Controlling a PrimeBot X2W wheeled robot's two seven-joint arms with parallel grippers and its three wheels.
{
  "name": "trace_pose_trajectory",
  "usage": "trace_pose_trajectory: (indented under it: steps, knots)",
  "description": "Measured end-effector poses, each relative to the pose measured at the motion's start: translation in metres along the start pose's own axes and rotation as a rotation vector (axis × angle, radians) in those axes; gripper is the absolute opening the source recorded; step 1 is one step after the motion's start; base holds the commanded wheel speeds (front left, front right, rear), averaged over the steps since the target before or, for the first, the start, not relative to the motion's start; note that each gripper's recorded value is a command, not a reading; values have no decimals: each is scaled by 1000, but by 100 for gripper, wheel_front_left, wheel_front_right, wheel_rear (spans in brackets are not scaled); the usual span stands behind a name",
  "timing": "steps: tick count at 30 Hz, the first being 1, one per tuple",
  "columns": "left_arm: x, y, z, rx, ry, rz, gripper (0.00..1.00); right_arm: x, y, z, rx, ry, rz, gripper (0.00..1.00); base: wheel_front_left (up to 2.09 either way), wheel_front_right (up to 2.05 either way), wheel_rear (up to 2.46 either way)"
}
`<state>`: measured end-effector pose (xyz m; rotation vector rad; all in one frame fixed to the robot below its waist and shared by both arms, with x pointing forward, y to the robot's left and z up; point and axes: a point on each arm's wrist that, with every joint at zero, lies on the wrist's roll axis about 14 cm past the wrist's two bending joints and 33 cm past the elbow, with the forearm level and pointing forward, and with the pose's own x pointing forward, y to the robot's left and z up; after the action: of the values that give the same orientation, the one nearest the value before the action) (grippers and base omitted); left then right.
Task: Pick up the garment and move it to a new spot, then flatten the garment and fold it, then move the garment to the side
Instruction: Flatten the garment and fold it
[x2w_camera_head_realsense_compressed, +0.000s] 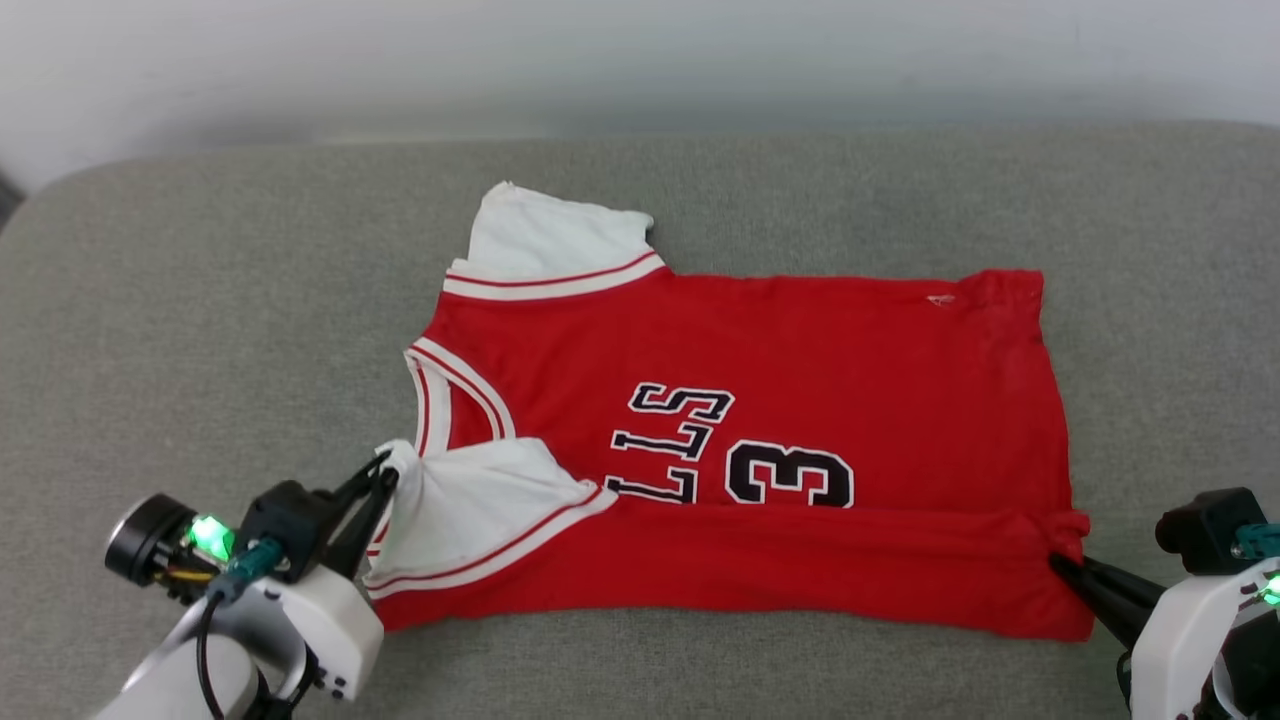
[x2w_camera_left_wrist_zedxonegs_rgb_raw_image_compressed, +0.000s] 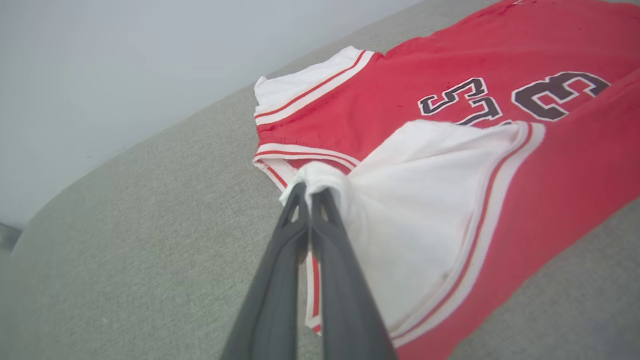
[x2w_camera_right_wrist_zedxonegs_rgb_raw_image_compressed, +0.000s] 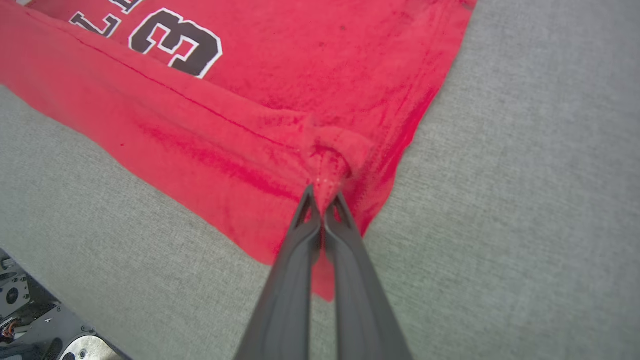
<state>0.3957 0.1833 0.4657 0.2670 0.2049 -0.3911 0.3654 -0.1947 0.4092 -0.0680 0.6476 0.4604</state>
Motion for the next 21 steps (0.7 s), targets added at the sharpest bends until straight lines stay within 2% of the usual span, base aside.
trace_pose_trajectory:
  steps: [8, 12, 17, 18, 19, 20, 21]
  knots:
    - [41, 6, -37, -8, 91, -45, 0, 21, -4, -18, 27, 85, -3, 0, 0, 0, 0]
    - [50, -1, -64, -26, 166, -82, 0, 30, -7, -19, 30, 94, -10, 0, 0, 0, 0]
    - [52, -5, -75, -37, 192, -94, 0, 33, -7, -23, 35, 115, -16, 0, 0, 0, 0]
    - [52, -6, -74, -51, 192, -92, 0, 32, -7, -22, 36, 115, -16, 24, 0, 0, 0]
    - [52, -6, -74, -60, 191, -87, 29, 32, -5, -21, 36, 111, -14, 57, 0, 0, 0]
    - [51, -5, -72, -59, 184, -81, 100, 32, -4, -19, 36, 108, -14, 100, 0, 0, 0]
    - [50, -3, -69, -55, 176, -73, 100, 31, -3, -17, 35, 100, -12, 100, 0, 0, 0]
